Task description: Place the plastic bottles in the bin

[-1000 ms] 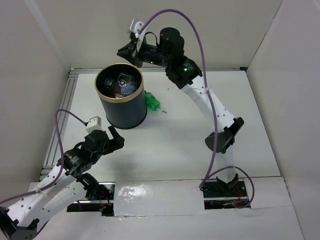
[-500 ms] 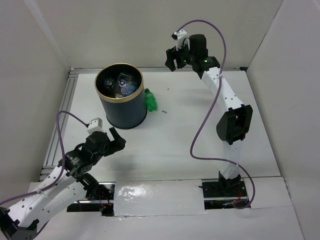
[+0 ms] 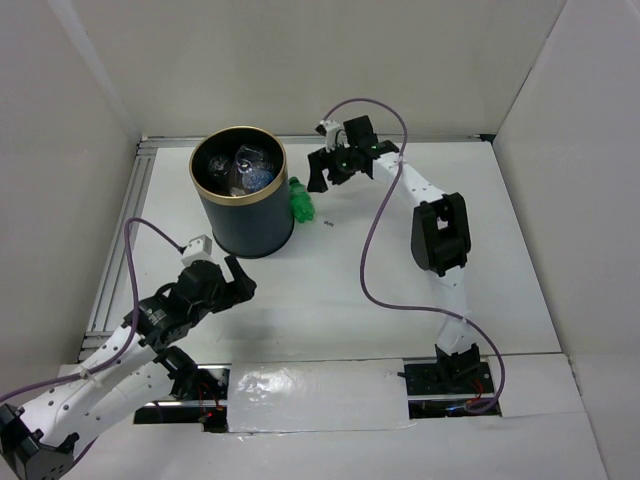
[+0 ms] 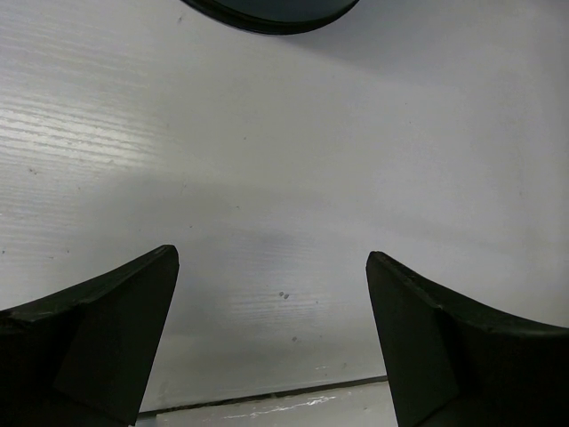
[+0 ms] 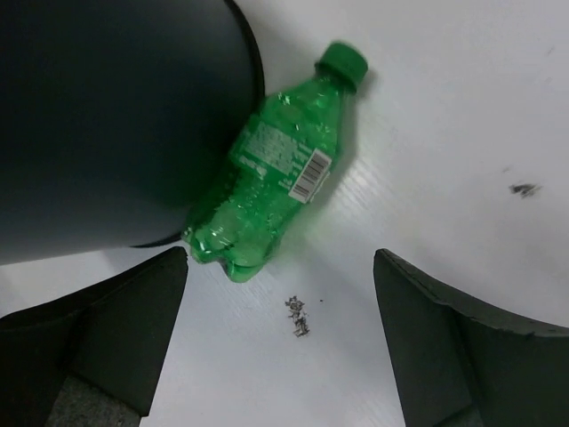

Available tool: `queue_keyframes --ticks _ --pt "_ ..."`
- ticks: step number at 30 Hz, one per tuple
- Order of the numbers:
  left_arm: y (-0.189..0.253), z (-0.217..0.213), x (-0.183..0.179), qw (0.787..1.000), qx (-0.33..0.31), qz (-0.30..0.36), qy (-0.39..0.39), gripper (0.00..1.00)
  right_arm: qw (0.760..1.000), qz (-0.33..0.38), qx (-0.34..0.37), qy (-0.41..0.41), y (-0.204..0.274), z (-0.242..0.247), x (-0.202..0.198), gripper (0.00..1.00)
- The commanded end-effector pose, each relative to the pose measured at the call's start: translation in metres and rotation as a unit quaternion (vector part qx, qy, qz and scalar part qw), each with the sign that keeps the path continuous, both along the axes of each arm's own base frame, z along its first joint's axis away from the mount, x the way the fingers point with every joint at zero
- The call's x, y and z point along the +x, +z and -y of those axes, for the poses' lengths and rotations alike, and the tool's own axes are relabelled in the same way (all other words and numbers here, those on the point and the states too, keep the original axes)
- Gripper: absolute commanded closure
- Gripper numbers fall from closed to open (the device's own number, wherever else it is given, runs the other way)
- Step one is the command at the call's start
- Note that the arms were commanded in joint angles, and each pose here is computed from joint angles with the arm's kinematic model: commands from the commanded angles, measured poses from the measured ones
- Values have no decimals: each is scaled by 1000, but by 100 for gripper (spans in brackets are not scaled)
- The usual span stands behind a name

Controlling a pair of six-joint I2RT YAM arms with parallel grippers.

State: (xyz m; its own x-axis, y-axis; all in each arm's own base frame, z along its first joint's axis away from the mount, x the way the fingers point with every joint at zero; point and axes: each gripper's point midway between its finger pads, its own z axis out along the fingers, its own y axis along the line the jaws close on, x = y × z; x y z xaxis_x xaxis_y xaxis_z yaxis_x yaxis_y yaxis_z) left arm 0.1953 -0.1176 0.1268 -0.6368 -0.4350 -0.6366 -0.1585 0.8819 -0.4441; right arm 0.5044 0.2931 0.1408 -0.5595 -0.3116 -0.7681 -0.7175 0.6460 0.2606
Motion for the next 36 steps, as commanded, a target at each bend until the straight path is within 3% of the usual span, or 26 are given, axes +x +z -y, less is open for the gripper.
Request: queue_keyframes --ticks 1,4,12,19,23,27,28,29,32,33,35,36 --pt "-1 7 -2 1000 -19 -7 -2 0 999 -45 6 9 -23 -11 -14 8" --pt "-5 9 -2 1000 -19 -17 -2 0 997 -70 9 25 -41 -25 -24 2" --pt "-11 12 0 1000 -8 -25 -11 0 995 -77 9 54 -57 -57 -41 2" --pt "-10 15 2 999 -7 -27 -17 0 995 -89 -42 3 -104 -59 -36 2" --pt "-5 16 3 999 -5 -24 -20 0 994 -90 -61 -15 -121 -57 -34 7" --pt "-4 16 3 999 -8 -25 -17 0 992 -103 -65 -17 -130 -49 -40 28" --pt "-4 16 3 999 -8 -25 -17 0 992 -110 -57 -15 -131 -44 -41 37" --pt "-4 18 2 999 -8 -25 -22 0 993 -107 -51 -19 -122 -37 -38 53" --pt "-3 19 3 999 -11 -22 -22 0 994 -104 -33 -8 -106 -24 -37 72" --pt "-3 19 3 999 -11 -22 -22 0 995 -93 -27 -7 -86 -19 -36 82" --pt "-3 19 6 1000 -8 -20 -19 0 997 -73 -14 -2 -61 -2 -30 88" --pt "-7 18 4 1000 -2 -22 -21 0 999 -33 -3 -3 -22 5 -24 90"
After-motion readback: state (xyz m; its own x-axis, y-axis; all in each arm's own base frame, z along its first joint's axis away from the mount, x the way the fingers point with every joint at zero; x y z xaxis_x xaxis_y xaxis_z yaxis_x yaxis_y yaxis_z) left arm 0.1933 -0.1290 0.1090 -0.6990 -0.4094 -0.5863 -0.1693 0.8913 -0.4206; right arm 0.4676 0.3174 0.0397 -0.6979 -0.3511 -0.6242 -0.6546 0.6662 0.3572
